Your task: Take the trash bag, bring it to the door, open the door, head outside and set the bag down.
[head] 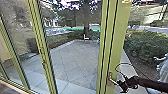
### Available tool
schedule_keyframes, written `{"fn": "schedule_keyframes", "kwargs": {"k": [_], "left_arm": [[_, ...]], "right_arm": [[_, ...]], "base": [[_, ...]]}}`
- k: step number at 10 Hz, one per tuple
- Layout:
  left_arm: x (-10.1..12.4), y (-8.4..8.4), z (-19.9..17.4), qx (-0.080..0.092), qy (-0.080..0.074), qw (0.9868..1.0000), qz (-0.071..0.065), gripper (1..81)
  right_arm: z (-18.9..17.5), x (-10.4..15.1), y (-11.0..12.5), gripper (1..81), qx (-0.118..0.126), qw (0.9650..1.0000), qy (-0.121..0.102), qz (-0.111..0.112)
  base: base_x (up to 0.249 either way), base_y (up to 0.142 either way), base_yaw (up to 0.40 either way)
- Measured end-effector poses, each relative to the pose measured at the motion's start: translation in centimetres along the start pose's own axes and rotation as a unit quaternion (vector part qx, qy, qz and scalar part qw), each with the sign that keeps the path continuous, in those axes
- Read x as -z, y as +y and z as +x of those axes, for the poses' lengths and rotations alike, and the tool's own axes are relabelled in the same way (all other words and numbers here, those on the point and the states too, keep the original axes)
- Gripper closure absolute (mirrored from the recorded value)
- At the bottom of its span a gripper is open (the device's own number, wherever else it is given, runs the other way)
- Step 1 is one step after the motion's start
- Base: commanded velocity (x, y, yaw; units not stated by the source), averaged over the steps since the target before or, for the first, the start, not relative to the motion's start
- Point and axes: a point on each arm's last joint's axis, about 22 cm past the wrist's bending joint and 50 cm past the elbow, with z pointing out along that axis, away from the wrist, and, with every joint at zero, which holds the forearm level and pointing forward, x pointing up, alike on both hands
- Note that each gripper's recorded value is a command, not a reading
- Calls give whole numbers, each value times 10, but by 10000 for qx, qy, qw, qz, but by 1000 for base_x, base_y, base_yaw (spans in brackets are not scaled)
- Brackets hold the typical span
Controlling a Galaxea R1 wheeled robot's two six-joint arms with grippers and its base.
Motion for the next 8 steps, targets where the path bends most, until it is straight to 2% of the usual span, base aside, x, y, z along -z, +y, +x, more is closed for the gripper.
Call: {"fn": "schedule_keyframes", "kwargs": {"k": [1,3,6,8], "left_arm": [[0,0,0,-5,3,10000,3,811],[0,0,0,-17,12,10000,4,811],[-1,2,0,-20,19,10000,-10,811],[-1,1,-9,15,-55,10000,0,811]], "right_arm": [[0,-5,2,10,-24,10000,20,-13],[-5,-19,3,10,-157,9998,50,105],[-5,-20,2,10,-167,9997,59,157],[-6,-27,4,10,-201,9997,11,147]], "base": [[0,0,0],[0,0,0],[0,0,0],[0,0,0]]}}
